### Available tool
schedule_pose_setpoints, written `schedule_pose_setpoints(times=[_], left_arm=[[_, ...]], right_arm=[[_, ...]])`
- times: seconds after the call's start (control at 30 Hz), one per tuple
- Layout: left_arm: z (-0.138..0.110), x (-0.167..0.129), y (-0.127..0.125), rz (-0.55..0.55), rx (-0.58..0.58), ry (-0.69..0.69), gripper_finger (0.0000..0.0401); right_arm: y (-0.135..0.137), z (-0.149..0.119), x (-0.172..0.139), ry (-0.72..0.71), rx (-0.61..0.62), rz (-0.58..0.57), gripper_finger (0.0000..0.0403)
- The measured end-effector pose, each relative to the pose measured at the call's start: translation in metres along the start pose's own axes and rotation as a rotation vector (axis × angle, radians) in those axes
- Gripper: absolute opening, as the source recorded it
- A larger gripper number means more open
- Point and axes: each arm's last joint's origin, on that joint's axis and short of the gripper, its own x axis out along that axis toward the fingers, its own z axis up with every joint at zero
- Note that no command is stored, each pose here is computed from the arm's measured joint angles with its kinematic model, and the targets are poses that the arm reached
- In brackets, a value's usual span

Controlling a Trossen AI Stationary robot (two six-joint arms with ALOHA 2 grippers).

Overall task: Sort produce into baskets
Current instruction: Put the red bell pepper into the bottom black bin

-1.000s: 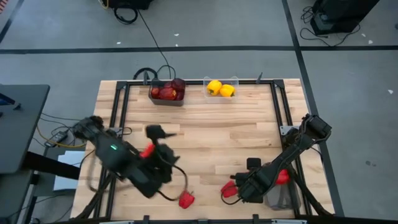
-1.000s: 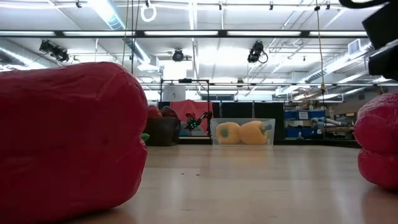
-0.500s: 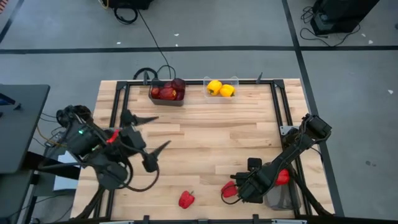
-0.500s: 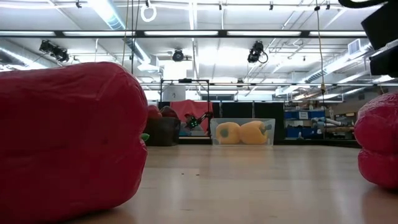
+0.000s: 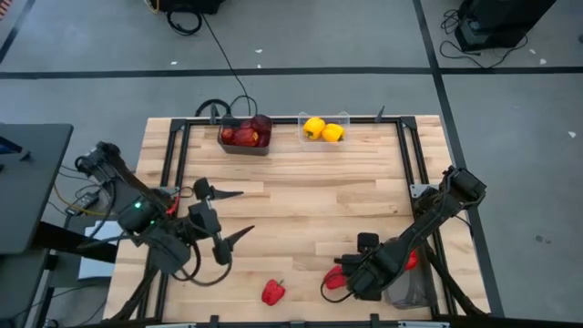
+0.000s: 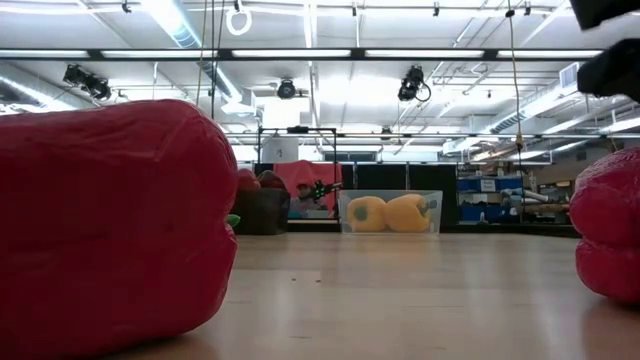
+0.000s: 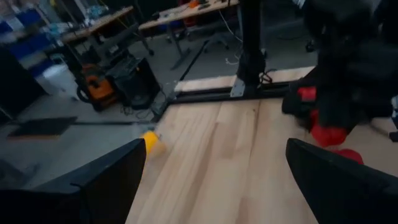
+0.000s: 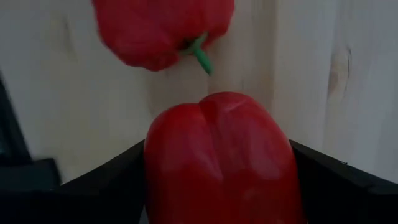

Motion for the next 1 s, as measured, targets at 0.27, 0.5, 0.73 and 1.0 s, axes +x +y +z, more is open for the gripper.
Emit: schedule_pose_setpoints(times=[0.27,0.5,0.73,1.0], left_arm=[[-0.074,0.022,0.017,-0.080,-0.129,0.003,0.0392],[-0.137,0.052,0.009,-0.242,-0.128,-0.001,0.0392],[-0.177,0.068,-0.005,-0.290,-0.117,-0.075,0.0392],[-0.186,0.075,-0.013,-0.291,-0.125,-0.087,0.0392]], right_arm=[[0.005,0.012,-0.035,-0.047,-0.017,-0.010,0.0338],[0.005,-0.003,-0.064,0.094,0.035,-0.066,0.0338],[0.025,-0.040,-0.065,0.272,0.116,-0.059,0.0340],[0.042,-0.065,-0.064,0.255,0.277,-0.087,0.0392]])
